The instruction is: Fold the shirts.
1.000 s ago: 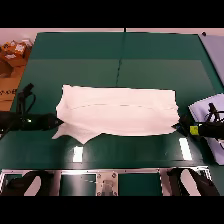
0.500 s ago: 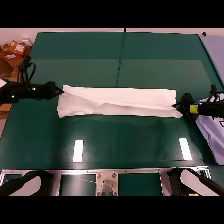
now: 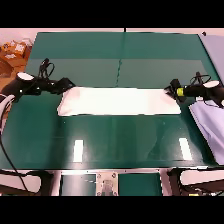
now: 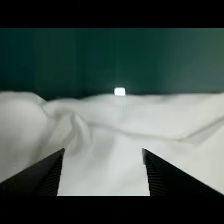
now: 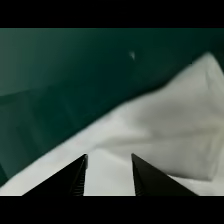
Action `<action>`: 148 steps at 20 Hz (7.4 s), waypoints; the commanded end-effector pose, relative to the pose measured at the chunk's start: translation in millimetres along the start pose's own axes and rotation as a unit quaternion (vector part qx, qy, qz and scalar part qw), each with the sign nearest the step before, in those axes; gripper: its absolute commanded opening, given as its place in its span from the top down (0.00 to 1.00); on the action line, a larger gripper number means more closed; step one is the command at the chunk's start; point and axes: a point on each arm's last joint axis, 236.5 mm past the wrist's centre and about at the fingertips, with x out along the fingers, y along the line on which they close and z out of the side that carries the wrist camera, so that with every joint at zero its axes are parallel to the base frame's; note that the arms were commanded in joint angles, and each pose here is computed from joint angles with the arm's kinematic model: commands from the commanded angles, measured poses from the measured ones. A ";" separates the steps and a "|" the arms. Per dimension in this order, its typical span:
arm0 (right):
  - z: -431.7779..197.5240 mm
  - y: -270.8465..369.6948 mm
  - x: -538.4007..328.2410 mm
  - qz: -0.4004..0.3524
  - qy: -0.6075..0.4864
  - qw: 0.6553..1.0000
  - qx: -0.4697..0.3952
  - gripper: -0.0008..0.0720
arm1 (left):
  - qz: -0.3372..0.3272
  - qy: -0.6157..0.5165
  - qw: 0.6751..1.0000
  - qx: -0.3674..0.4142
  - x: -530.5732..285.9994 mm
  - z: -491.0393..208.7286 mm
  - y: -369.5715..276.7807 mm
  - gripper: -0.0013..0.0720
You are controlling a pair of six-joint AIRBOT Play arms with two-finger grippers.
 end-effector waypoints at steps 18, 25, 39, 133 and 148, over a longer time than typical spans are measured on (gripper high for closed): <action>-36.9 -101.8 10.1 -0.036 0.231 0.967 -0.098 0.24 | -0.088 0.065 0.994 -0.029 -44.7 8.2 -35.8 0.91; -18.7 -46.1 -8.1 0.012 0.214 0.968 -0.135 0.97 | -0.093 0.064 0.989 0.093 27.2 -33.3 -137.0 0.91; -76.7 185.4 -201.8 0.210 0.146 0.935 -0.246 0.97 | -0.150 0.160 0.959 0.178 179.8 -181.7 -271.8 0.91; 77.9 -22.3 -368.2 -0.043 -0.213 0.976 0.029 0.97 | 0.152 0.186 0.967 0.081 -90.3 57.2 16.5 0.95; -93.7 -229.8 -412.3 -0.371 -0.061 0.859 0.347 0.97 | 0.136 0.193 0.968 0.083 -89.4 53.4 9.7 0.95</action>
